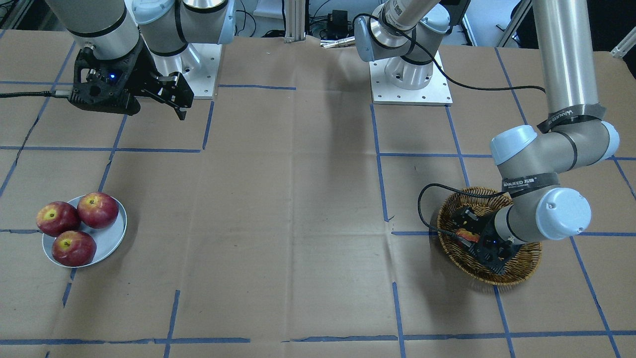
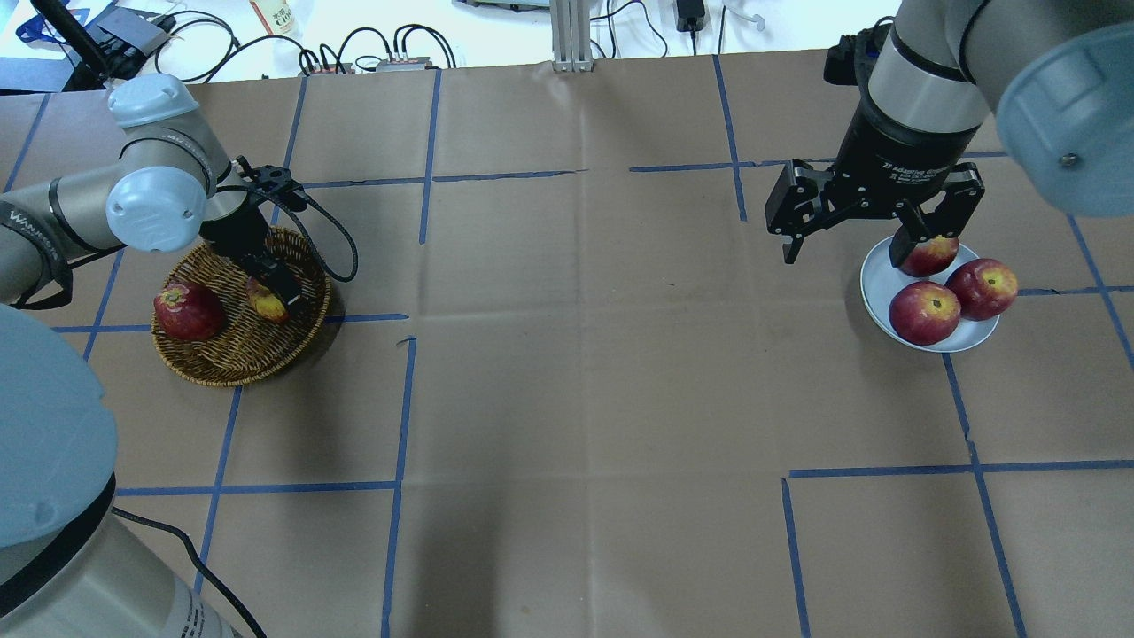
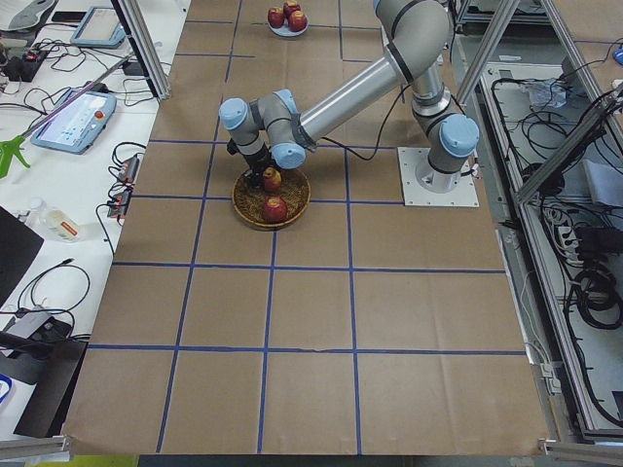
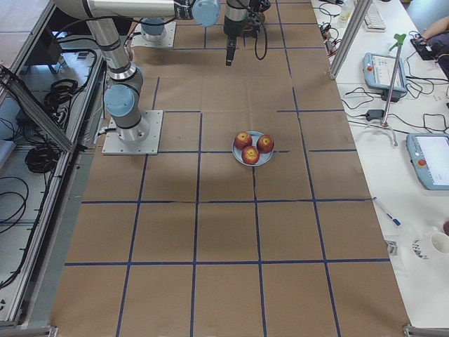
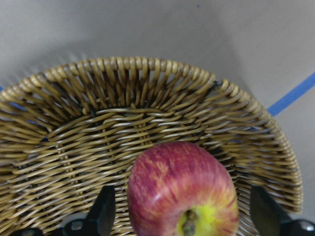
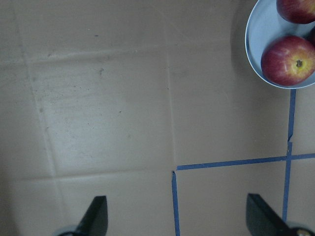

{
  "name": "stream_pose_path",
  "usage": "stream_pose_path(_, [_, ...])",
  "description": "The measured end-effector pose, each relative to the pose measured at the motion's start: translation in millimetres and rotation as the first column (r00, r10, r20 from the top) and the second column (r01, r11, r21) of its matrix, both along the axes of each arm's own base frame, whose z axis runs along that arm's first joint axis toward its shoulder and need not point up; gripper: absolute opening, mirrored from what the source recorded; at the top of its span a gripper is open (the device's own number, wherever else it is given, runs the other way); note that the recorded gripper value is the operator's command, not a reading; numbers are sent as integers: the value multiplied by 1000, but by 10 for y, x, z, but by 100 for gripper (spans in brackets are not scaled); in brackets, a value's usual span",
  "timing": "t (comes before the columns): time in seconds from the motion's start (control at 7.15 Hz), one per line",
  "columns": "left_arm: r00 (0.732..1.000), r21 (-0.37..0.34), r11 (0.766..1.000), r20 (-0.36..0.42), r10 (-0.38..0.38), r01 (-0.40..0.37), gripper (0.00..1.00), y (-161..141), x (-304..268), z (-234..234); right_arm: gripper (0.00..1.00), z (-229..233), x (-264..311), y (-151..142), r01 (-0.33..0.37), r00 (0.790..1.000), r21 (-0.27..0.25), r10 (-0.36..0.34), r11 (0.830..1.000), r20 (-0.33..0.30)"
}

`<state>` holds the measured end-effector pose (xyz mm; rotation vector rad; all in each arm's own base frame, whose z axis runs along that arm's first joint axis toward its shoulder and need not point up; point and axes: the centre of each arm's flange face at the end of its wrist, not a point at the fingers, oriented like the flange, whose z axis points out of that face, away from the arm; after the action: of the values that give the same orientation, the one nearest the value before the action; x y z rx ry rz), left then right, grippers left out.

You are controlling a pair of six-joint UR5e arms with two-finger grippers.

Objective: Transfer apple from basket to plate
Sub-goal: 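Close the left gripper on the yellow-red apple, then lift the apple and carry it with the left gripper toward the table center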

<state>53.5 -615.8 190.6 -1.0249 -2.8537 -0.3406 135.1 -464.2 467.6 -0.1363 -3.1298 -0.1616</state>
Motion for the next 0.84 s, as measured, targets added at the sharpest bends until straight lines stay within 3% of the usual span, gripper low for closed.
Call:
stream_pose_path(0.14, [1000,2,1000,1,0,0,45,-2,0,-7,100,3,-2,1,0,1000,-1,0,1000,0])
stream_pose_path(0.56, [1000,-10,1000,6,-1,1,42,-17,-9,134,100,11,-1,7,0,1000,-2,0,1000,0])
stream_pose_path(0.84, [998,-25,998,15,64,-64,42,11,-258,489,100,12,-2,8,0,1000,-3,0,1000,-1])
